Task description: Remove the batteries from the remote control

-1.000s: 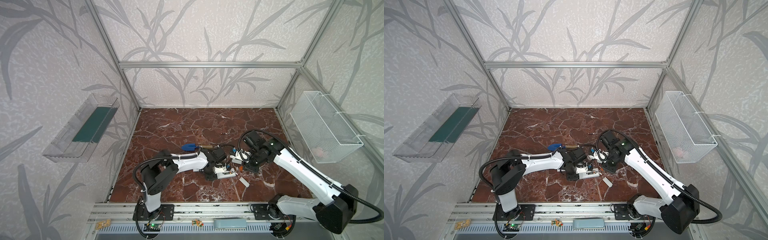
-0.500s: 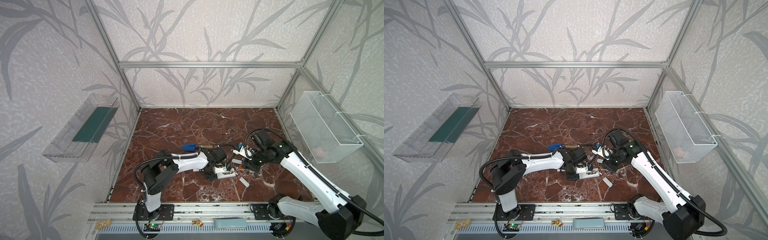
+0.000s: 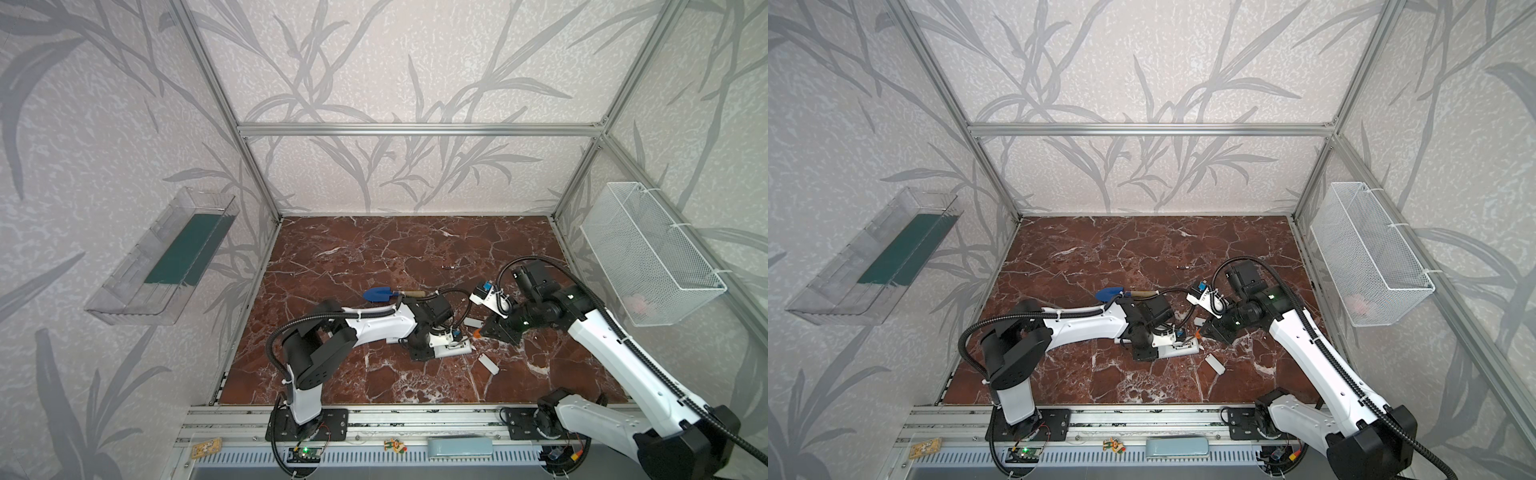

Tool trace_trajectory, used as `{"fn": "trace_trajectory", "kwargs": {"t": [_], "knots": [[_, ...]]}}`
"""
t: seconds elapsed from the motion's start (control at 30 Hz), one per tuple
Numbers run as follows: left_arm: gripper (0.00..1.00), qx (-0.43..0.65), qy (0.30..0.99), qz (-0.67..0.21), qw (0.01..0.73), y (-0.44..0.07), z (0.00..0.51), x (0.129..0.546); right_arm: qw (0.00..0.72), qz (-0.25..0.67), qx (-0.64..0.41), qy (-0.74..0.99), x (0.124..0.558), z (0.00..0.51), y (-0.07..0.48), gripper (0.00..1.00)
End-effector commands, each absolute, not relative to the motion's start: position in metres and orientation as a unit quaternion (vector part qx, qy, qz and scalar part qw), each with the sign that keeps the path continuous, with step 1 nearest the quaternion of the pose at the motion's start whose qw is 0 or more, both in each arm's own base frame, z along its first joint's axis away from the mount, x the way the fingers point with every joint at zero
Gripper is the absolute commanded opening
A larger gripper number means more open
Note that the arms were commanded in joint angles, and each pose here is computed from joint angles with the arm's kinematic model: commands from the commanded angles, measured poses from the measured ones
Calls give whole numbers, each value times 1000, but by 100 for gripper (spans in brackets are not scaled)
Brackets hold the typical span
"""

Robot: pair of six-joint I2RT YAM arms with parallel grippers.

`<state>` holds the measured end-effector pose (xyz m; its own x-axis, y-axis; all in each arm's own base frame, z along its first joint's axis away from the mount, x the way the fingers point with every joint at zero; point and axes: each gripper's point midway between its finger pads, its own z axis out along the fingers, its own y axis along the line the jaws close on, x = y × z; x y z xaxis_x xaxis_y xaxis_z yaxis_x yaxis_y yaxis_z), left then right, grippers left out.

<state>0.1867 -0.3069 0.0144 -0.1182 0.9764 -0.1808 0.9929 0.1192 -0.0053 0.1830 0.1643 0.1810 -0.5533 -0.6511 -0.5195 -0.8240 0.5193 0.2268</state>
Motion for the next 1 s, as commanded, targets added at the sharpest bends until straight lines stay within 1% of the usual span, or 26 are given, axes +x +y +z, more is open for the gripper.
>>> {"fn": "trace_trajectory", "kwargs": {"t": [0.0, 0.23, 0.43, 0.63, 0.8, 0.97], "knots": [[8, 672, 740, -46, 2, -288, -19, 168, 198, 225, -426, 854, 189, 186, 164, 0], [8, 668, 741, -68, -10, -291, -17, 162, 195, 203, -425, 860, 189, 183, 157, 0], [7, 655, 745, -114, -48, -295, -7, 150, 195, 188, -421, 866, 192, 184, 153, 0], [6, 609, 754, -206, -134, -304, 19, 126, 212, 155, -419, 869, 200, 196, 144, 0], [5, 570, 754, -253, -209, -306, 44, 104, 215, 148, -418, 870, 204, 196, 141, 0], [5, 504, 751, -345, -252, -318, 71, 94, 217, 151, -419, 869, 205, 195, 143, 0]]}}
